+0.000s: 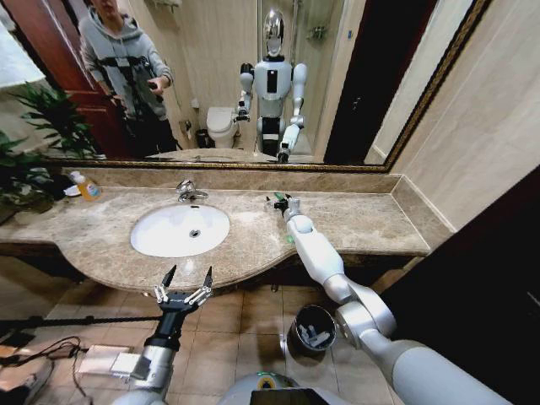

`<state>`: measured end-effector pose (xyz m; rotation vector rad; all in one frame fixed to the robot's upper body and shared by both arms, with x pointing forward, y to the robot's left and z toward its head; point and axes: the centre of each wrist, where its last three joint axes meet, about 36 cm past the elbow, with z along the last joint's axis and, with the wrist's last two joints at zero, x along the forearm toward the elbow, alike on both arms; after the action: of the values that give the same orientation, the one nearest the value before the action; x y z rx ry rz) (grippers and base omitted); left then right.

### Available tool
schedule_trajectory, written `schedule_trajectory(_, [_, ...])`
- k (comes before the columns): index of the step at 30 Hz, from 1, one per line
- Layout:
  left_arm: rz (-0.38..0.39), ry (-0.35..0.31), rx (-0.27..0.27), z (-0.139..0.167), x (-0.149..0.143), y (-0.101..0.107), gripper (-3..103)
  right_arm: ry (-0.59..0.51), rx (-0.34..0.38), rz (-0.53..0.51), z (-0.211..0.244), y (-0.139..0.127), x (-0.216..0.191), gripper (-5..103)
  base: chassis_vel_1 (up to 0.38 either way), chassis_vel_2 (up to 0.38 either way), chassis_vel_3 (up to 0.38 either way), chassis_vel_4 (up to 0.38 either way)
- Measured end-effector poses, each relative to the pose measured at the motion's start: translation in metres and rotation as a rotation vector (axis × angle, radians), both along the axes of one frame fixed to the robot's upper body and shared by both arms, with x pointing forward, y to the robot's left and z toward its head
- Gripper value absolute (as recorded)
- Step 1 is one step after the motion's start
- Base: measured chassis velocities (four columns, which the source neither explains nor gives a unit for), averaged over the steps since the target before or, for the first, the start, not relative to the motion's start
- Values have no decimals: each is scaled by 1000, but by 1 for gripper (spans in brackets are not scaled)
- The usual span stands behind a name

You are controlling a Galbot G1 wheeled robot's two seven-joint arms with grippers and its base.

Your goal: Pick up the trash from the sink and place it in the trash bin.

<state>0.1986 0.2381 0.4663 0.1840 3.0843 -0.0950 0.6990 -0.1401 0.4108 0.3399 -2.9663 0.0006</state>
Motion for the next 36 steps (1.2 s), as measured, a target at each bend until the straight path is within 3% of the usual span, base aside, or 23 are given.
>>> schedule_trajectory(6, [0, 0, 0, 0, 0, 0, 100, 14, -1, -6, -4, -3, 2, 101, 0, 0, 0, 0])
schedule_trajectory(15, [0, 0, 0, 0, 0, 0, 100, 30, -1, -17, -10, -12, 3, 75, 0, 0, 0, 0])
schedule_trajectory(18, [0, 0, 0, 0, 0, 0, 100, 31, -1, -20, -11, -15, 3, 71, 0, 0, 0, 0])
schedule_trajectory(22, [0, 0, 0, 0, 0, 0, 100, 35, 1, -27, -11, -19, 3, 55, 0, 0, 0, 0])
schedule_trajectory(24, [0, 0, 0, 0, 0, 0, 100, 35, 2, -28, -11, -19, 3, 55, 0, 0, 0, 0])
schedule_trajectory(31, [0, 0, 0, 0, 0, 0, 100, 38, 4, -35, -11, -25, 4, 32, 0, 0, 0, 0])
schedule_trajectory(36, [0, 0, 0, 0, 0, 0, 100, 38, 4, -37, -11, -29, 1, 24, 0, 0, 0, 0])
